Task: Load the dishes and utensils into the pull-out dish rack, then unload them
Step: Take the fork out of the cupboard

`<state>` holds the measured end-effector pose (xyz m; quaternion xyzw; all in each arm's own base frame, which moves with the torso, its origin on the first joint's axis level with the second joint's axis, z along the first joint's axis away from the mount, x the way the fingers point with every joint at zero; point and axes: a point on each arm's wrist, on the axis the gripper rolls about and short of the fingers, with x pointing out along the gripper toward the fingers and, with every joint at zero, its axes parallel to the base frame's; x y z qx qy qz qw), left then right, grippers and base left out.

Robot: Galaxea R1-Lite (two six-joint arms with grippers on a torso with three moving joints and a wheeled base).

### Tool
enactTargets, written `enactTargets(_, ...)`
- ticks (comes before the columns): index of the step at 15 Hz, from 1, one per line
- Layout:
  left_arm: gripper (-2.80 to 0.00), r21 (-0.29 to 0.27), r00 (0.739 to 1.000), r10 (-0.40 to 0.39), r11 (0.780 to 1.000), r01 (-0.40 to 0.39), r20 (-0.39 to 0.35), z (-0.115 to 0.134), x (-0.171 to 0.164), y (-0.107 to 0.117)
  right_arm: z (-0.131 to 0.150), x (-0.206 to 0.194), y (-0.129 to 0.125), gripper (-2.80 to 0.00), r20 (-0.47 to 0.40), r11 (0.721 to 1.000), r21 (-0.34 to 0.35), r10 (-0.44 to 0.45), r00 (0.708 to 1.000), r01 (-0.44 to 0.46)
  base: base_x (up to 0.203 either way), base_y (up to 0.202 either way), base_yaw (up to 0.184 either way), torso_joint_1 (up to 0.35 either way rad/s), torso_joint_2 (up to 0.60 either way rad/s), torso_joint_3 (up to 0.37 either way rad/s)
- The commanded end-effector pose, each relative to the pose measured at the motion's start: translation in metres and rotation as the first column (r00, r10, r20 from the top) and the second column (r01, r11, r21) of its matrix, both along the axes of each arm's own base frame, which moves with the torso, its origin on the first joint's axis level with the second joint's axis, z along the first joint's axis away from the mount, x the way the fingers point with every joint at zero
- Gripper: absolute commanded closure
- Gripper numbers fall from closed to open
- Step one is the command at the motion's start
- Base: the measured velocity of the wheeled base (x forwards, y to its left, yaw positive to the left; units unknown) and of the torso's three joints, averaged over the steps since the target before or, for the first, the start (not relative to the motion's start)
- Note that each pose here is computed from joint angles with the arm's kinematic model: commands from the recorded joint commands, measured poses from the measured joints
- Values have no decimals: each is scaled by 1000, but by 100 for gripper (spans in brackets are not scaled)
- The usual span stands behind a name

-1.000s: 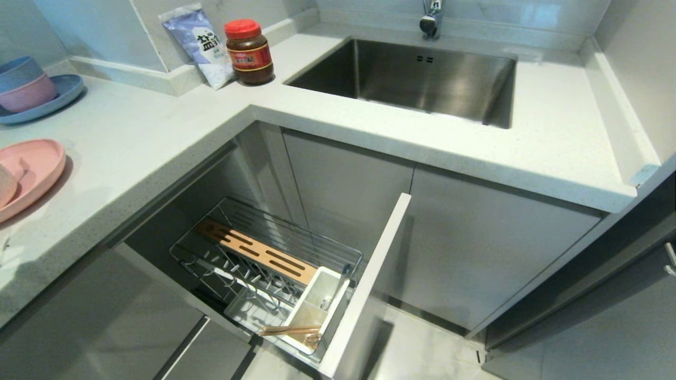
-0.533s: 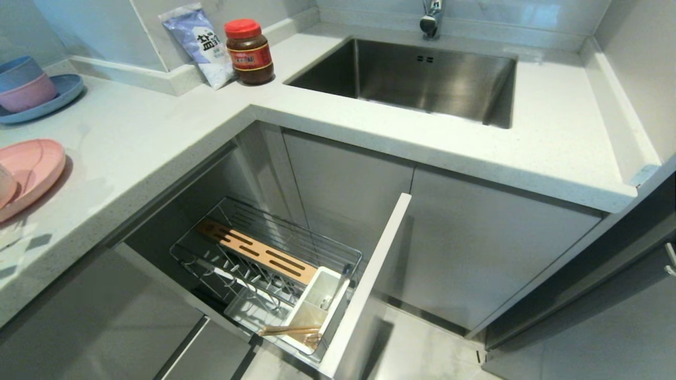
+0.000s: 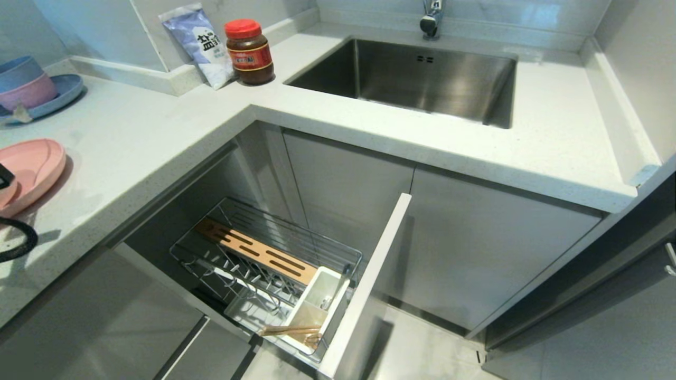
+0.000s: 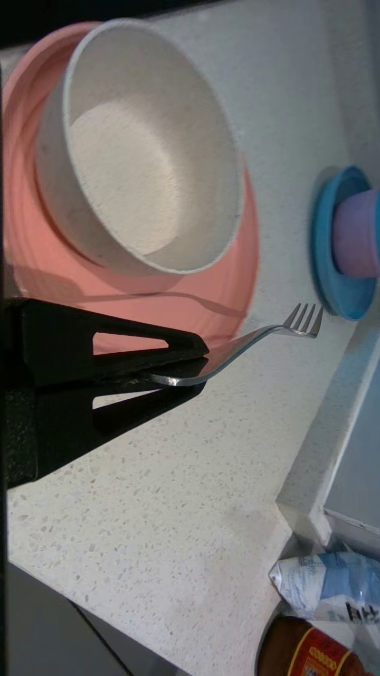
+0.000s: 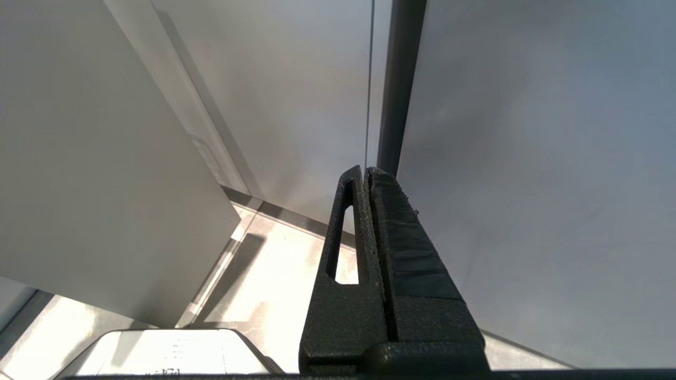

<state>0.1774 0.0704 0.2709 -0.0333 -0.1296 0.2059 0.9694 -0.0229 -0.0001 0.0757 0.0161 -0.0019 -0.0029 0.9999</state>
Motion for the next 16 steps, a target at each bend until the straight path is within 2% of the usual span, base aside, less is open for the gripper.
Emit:
enactTargets(1,0,-64,1000,10,998,-12,-19,-10,9,5,0,0,0,0,1,1000,0,0,1000,0,0,0,0,0,0,0)
enactTargets(7,0,-96,998,46,994,-51,-53,-21,14,15,0,0,0,0,2,1000,0,0,1000,0,0,0,0,0,0,0)
enactTargets(16,0,-117,997,56,991,-61,-47,-22,13,17,0,0,0,0,2,1000,0,0,1000,0,0,0,0,0,0,0)
